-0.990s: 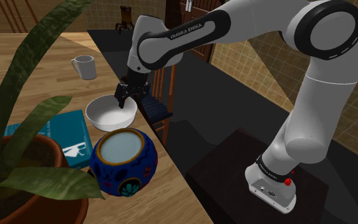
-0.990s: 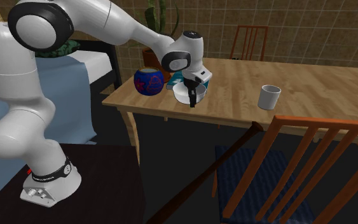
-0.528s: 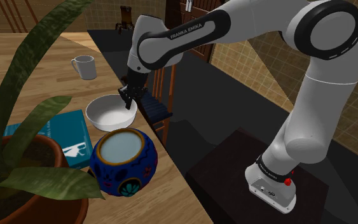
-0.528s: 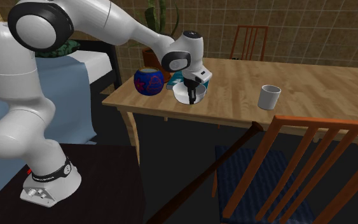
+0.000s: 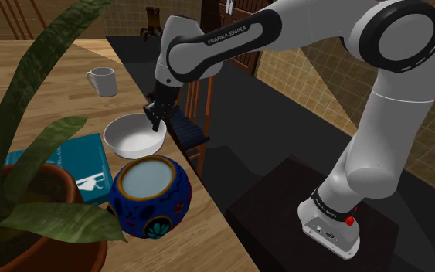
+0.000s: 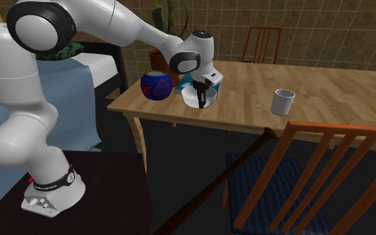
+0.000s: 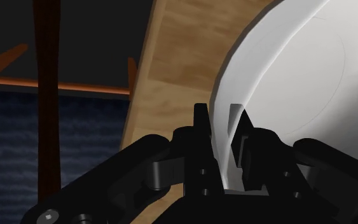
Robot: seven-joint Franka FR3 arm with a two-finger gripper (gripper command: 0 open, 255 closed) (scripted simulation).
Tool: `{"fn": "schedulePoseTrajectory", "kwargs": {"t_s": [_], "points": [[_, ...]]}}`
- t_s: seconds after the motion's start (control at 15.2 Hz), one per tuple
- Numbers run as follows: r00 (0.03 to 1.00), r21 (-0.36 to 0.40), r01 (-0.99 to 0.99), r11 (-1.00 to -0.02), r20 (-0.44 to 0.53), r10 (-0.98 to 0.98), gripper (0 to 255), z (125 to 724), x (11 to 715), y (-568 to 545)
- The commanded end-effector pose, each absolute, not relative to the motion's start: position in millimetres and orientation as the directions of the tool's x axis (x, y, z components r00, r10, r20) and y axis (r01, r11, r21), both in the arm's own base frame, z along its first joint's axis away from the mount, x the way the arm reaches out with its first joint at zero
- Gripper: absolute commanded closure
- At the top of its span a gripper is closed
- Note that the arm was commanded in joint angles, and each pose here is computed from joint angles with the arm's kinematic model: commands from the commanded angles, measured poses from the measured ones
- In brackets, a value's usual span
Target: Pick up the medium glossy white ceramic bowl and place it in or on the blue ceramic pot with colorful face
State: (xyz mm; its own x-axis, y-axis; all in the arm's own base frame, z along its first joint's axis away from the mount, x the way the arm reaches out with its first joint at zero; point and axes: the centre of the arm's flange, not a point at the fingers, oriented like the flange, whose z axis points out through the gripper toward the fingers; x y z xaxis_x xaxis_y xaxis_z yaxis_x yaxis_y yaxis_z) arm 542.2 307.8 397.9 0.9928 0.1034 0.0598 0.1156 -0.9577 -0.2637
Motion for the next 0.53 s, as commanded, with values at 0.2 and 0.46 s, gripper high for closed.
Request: {"fn": "schedulePoseTrajectory", "kwargs": {"t_s": [0.2,0.46], "points": [[0.993,-0.264,0.116,-0.958,0.06,0.104,255,422.9,542.0,307.9],[0.993,-0.264,0.116,-0.958,0.06,0.104,255,444.0,542.0,307.9]]}}
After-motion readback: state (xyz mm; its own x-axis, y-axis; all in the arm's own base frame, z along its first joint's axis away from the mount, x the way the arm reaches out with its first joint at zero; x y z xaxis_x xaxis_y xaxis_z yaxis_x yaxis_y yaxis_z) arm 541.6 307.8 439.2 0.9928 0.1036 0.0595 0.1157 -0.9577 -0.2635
